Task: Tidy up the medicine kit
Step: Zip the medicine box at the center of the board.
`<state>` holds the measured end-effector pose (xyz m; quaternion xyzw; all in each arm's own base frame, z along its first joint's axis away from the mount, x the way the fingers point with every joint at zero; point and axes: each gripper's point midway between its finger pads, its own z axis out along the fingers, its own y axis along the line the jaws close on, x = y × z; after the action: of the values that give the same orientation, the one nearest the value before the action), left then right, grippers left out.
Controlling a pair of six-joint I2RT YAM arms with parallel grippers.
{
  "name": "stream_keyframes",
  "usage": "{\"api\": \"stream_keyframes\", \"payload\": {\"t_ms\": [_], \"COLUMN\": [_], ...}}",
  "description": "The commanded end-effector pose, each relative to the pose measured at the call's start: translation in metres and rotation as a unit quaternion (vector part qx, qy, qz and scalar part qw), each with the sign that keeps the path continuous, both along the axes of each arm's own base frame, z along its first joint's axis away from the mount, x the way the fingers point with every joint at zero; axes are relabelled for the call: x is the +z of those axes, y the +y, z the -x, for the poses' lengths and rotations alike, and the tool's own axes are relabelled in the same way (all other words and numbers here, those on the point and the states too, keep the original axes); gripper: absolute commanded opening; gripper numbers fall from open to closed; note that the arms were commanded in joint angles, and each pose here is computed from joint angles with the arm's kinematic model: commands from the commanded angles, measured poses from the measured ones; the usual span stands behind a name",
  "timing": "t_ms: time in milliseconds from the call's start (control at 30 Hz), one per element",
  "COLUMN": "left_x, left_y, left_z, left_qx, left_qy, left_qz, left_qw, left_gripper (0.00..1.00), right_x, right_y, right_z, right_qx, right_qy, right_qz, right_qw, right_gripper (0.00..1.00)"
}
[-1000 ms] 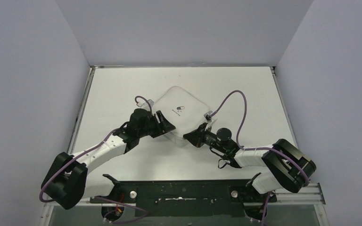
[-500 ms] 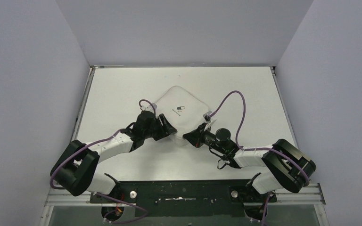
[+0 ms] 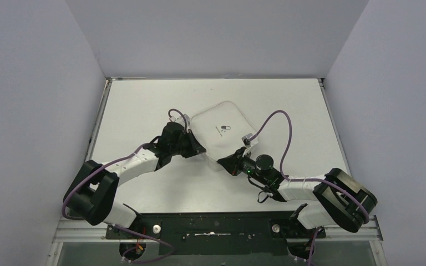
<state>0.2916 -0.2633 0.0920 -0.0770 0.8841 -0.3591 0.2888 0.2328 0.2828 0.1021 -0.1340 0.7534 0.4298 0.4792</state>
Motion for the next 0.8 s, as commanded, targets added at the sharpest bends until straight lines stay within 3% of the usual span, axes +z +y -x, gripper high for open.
{"api": "stream_keyframes", "payload": {"t_ms": [0, 333, 467, 600, 767], "left_x": [0.012, 0.039, 0.043, 0.048, 0.043], "left_y": [0.034, 0.044, 0.03, 0.015, -0.002], "left_z": [-0.043, -0.053, -0.037, -0.013, 0.009], "left_qx": [0.048, 0.06, 0.058, 0.066, 0.065], "left_qy": [-0.057, -0.085, -0.053, -0.033, -0.025], "left_qz": [-0.059, -0.033, 0.003, 0.047, 0.054], "left_qw": [0.995, 0.994, 0.997, 0.996, 0.996], "left_gripper": [0.0, 0.0, 0.13, 0.34, 0.44], "right_x": [-0.038, -0.034, -0.035, -0.037, -0.038], "right_y": [-0.019, -0.013, -0.01, -0.007, -0.005], "right_z": [0.009, 0.008, 0.008, 0.007, 0.007], "right_qx": [-0.002, 0.012, 0.011, 0.014, 0.014], "right_qy": [0.02, 0.016, 0.022, 0.026, 0.029], "right_qz": [0.075, 0.077, 0.069, 0.069, 0.065], "right_qw": [0.997, 0.997, 0.997, 0.997, 0.997], "right_gripper": [0.0, 0.0, 0.0, 0.0, 0.0]}}
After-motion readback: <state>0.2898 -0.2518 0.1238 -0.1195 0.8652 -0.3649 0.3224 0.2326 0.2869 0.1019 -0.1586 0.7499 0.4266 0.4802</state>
